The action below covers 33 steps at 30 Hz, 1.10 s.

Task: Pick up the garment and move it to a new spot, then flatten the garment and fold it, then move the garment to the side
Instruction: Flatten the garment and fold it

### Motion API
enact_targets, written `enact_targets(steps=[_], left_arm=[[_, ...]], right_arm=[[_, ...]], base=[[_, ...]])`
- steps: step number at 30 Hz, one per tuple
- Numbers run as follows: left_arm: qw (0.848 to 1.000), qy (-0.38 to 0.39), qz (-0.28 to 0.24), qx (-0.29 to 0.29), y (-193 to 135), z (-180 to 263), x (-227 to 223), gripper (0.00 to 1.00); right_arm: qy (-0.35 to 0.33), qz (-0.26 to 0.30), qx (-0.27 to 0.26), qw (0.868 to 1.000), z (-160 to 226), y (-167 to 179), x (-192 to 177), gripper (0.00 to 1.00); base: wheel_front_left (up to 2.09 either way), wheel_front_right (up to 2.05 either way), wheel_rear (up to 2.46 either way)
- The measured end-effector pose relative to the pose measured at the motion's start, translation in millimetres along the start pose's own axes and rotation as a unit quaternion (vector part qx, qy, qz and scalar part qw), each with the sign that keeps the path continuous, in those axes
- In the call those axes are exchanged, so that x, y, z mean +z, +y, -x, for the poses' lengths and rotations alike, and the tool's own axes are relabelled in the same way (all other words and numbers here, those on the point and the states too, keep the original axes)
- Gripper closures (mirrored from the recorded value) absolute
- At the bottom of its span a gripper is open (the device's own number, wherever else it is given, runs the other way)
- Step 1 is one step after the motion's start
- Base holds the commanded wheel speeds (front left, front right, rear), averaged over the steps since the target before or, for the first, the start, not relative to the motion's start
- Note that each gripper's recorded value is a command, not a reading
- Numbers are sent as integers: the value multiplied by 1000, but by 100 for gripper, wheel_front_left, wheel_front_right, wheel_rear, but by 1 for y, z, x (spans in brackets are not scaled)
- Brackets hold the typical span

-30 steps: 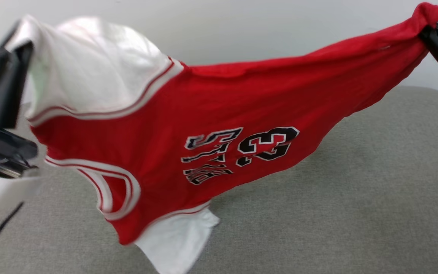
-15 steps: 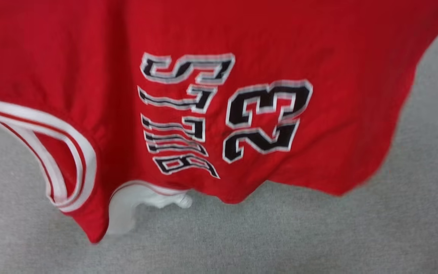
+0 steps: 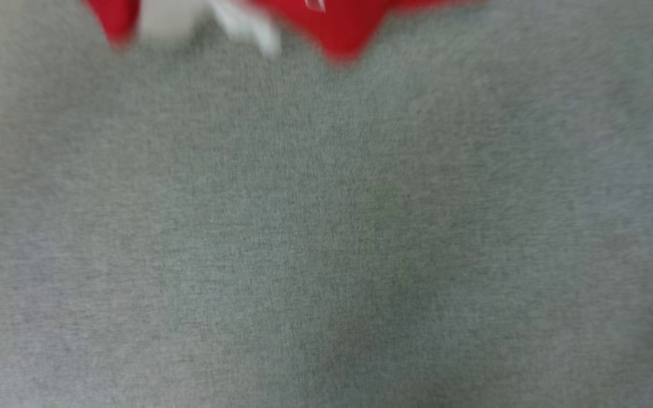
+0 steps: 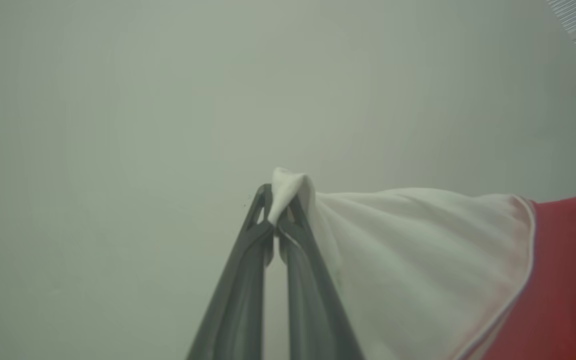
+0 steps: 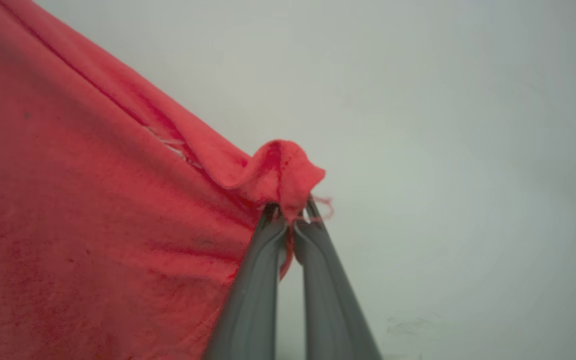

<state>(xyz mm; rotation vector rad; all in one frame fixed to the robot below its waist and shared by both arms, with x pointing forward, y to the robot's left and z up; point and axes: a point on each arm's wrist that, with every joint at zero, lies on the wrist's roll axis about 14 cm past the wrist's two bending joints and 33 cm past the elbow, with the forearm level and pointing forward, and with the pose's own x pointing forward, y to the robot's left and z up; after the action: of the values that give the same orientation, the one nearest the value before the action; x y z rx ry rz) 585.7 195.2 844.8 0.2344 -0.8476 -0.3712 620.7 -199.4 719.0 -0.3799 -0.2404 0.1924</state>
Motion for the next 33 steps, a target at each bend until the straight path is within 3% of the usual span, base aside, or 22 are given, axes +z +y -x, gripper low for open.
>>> enact_targets(steps=[5, 11, 15, 22, 27, 33], left_arm=[[1000, -2, -7, 28, 15, -27, -44, 100], [997, 60, -19, 34, 11, -22, -122, 100], [992, 127, -17, 9, -11, 1, -170, 100], [975, 216, 55, -11, -58, 73, -215, 100], [952, 286, 110, -15, -99, 146, -226, 100], [912, 378, 156, -35, -152, 244, -213, 100]], right_arm=[[-37, 26, -34, 998, -42, -11, -14, 100], [-27, 35, -34, 998, -78, 6, -66, 100], [28, 63, -2, 998, -81, 38, -124, 100], [106, 17, 35, 994, -45, 78, -196, 100], [168, 3, 74, 983, 4, 110, -234, 100], [234, -21, 116, 965, 71, 135, -256, 100]], base=[[0, 0, 0], [0, 0, 0], [0, 0, 0], [0, 0, 0], [0, 0, 0], [0, 0, 0]])
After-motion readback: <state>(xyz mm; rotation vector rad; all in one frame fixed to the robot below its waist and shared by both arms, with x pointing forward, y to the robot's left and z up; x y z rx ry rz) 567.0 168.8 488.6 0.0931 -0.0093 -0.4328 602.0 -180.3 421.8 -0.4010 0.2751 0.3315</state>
